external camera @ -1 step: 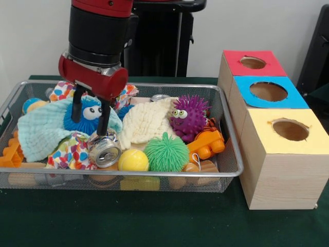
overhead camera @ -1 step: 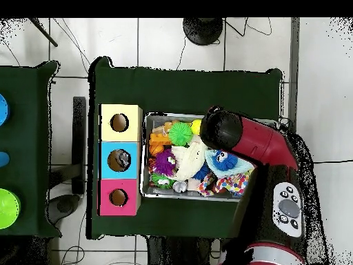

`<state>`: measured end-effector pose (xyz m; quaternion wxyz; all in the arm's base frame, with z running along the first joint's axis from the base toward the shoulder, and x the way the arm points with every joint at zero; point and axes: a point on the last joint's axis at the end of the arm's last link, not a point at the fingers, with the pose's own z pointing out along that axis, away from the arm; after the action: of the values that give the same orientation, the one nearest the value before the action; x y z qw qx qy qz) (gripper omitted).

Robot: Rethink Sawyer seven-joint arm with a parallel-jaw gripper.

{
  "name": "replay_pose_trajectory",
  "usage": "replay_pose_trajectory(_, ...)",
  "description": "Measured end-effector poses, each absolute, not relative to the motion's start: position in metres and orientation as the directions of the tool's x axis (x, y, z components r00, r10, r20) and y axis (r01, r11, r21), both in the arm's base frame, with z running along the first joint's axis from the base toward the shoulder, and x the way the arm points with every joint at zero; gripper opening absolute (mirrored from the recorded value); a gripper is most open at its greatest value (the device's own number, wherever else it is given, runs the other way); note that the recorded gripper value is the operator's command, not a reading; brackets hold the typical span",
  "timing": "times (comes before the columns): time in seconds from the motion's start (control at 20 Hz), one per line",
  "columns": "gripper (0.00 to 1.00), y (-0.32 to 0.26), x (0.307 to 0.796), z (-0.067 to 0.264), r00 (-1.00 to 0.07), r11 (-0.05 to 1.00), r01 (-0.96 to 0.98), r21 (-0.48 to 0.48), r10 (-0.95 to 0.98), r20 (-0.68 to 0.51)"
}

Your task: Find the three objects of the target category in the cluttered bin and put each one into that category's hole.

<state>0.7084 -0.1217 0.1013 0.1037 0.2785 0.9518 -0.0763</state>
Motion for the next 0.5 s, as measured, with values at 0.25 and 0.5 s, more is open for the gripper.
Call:
replay_pose_trajectory(0.25, 1.00, -0.112, 0.709, 0.099, -0.832, 0.841, 0.533, -0.090, 0.502, -0.237)
replay_pose_trajectory(0.5, 1.00, -0.100, 0.710, 0.095, -0.842, 0.851, 0.517, -0.092, 0.487, -0.232)
